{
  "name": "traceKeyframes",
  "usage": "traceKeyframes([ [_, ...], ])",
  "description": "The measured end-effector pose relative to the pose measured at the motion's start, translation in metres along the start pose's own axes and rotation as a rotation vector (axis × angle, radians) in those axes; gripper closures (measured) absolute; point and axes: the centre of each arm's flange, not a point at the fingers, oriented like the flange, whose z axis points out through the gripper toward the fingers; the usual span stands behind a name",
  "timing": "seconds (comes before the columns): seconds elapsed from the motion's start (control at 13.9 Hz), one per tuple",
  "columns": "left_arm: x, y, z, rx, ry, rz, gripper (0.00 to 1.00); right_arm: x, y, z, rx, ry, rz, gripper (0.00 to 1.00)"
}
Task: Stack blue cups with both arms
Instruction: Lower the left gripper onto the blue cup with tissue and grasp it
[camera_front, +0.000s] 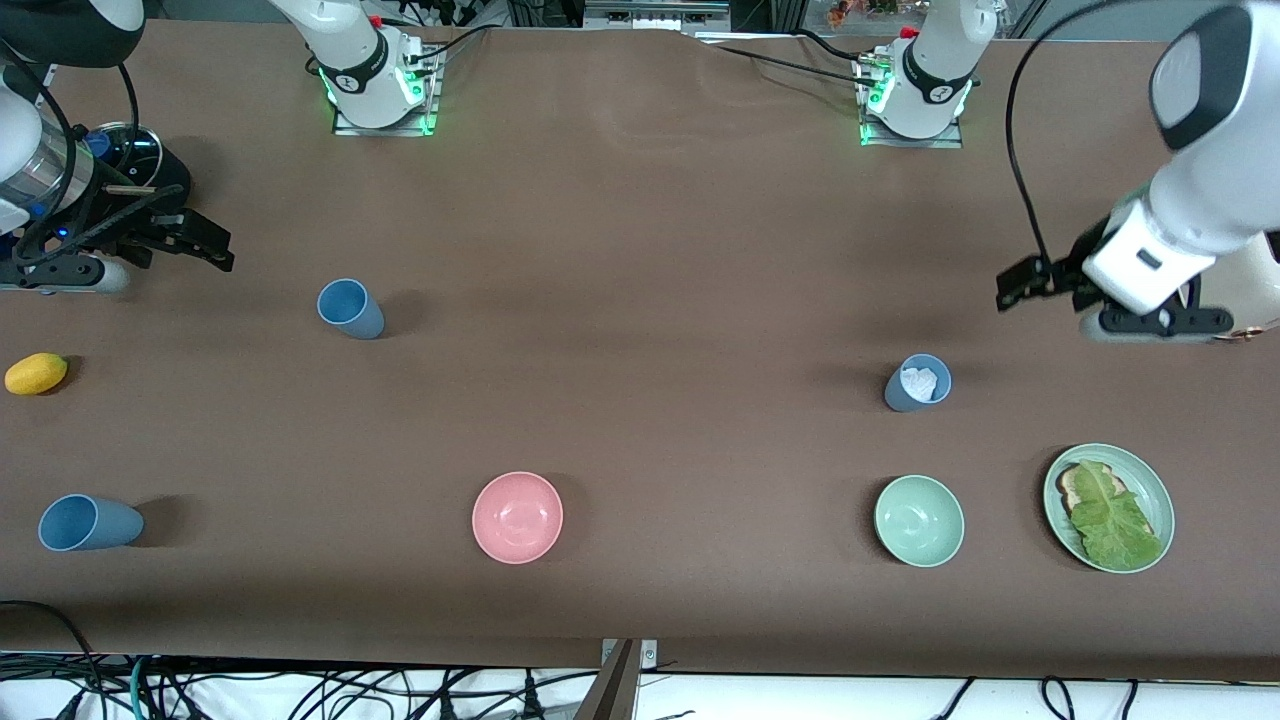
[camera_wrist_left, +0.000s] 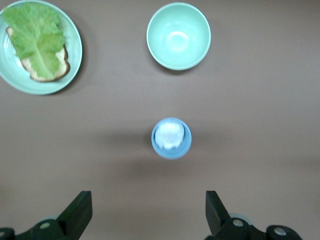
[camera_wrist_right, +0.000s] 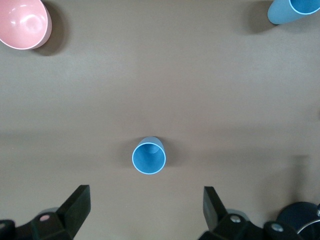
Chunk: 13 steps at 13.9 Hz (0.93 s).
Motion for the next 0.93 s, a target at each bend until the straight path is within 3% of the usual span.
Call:
traceKeyframes([
  [0.43, 0.041, -0.017, 0.131, 0.025, -0.047, 0.05, 0.0, 0.0, 0.0, 0.001, 0.0, -0.001, 0.0, 0.0],
  [0.79, 0.017, -0.021, 0.235, 0.02, 0.001, 0.103, 0.0, 0.0, 0.0, 0.001, -0.001, -0.002, 0.0, 0.0],
  [0.93, 0.001, -0.022, 0.261, 0.019, 0.007, 0.107, 0.06, 0.0, 0.0, 0.001, -0.001, -0.001, 0.0, 0.0],
])
